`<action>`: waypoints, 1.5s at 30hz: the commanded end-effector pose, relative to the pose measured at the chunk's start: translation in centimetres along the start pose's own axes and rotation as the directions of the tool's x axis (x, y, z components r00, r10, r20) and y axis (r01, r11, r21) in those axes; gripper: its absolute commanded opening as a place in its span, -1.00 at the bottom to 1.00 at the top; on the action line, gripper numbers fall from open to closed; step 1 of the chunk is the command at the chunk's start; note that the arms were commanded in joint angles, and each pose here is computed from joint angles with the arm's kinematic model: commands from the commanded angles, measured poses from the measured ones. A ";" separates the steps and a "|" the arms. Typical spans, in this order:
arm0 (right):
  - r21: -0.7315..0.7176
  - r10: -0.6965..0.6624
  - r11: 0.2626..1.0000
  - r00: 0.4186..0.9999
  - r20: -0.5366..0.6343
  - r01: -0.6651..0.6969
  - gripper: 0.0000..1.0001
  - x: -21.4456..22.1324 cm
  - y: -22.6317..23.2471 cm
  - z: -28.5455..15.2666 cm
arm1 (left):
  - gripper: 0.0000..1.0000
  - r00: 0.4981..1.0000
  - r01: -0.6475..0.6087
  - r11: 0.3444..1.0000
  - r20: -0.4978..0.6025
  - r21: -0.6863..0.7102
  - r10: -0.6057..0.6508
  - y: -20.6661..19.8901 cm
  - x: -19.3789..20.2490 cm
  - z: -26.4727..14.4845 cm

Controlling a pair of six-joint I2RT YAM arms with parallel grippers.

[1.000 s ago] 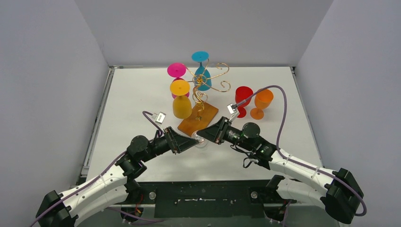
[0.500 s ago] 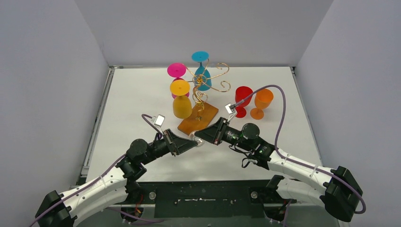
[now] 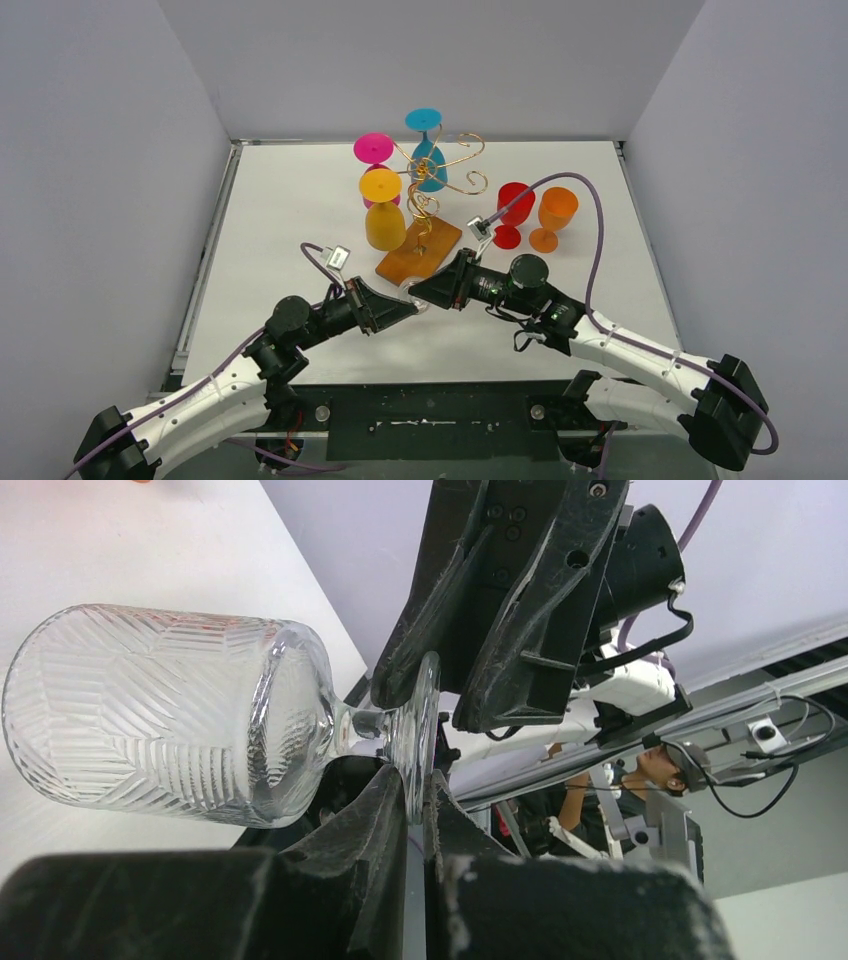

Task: Take the wine glass off the wine glass rack
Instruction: Place the wine glass at the center of the board.

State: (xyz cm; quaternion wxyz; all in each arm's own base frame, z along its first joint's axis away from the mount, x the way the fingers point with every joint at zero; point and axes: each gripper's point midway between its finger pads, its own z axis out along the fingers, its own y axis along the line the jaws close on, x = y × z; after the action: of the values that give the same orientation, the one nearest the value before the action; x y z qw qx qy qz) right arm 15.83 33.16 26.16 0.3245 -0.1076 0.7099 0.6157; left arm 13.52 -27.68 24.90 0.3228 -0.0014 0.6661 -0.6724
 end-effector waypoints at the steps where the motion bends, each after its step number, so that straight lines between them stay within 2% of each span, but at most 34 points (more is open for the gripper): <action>1: -0.143 -0.114 0.984 0.993 -0.016 0.110 -0.43 -0.7 4.6 -0.9 | -1.00 0.998 -0.066 0.994 0.009 0.088 0.066 -2.4 -0.5 -0.1; 4: -0.150 -0.127 0.982 0.989 -0.075 0.115 -0.42 0.0 4.7 -0.9 | -1.00 0.997 -0.078 0.992 -0.002 0.101 0.079 -2.9 -0.5 0.0; 7: -0.143 -0.142 0.981 0.985 -0.100 0.127 -0.50 0.4 4.5 -0.9 | -1.00 0.996 -0.087 0.990 -0.018 0.115 0.090 -3.3 -0.3 0.1; 10: -0.148 -0.147 0.980 0.985 -0.091 0.133 -0.89 0.4 4.5 -1.0 | -1.00 0.995 -0.086 0.989 -0.031 0.117 0.091 -3.3 -0.1 0.2; 12: -0.155 -0.144 0.979 0.986 -0.086 0.129 -1.00 0.3 4.6 -0.9 | -1.00 0.995 -0.087 0.989 -0.031 0.121 0.092 -3.4 -0.2 0.2; 17: -0.164 -0.100 0.982 0.994 -0.047 0.091 -1.00 0.0 4.5 -0.7 | -1.00 0.996 -0.089 0.988 -0.011 0.126 0.091 -3.8 -0.6 0.3; 19: -0.171 -0.083 0.982 0.996 -0.014 0.080 -1.00 -0.3 4.6 -0.7 | -0.73 0.995 -0.091 0.988 -0.026 0.124 0.095 -3.9 -0.5 0.4; 23: -0.165 -0.069 0.984 0.997 0.028 0.072 -1.00 -0.7 4.1 -0.5 | -0.59 0.993 -0.104 0.989 -0.051 0.108 0.110 -3.9 -0.4 1.1; 29: -0.180 -0.066 0.981 0.995 0.077 0.079 -1.00 -1.4 4.6 -0.6 | -0.58 0.994 -0.101 0.991 -0.026 0.091 0.103 -3.5 -0.9 1.2; 34: -0.208 -0.083 0.973 0.994 0.071 0.096 -1.00 -1.0 5.0 -0.9 | -0.60 0.995 -0.096 0.992 0.013 0.084 0.095 -3.6 -1.5 1.0; 41: -0.263 -0.111 0.956 0.990 0.086 0.130 -1.00 -0.2 5.2 -1.5 | -0.52 0.994 -0.035 0.994 0.110 0.101 0.024 -3.6 -2.7 0.3; 45: -0.275 -0.118 0.951 0.989 0.092 0.140 -1.00 0.0 5.4 -1.5 | -0.52 0.992 -0.020 0.995 0.127 0.093 0.008 -3.3 -2.9 0.1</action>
State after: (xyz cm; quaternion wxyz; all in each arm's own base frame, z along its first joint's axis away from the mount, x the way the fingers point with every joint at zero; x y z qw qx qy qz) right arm 14.94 32.86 26.65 0.3554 -0.1326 0.6651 0.6433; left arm 12.83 -27.89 25.73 0.3180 0.0141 0.6607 -0.6798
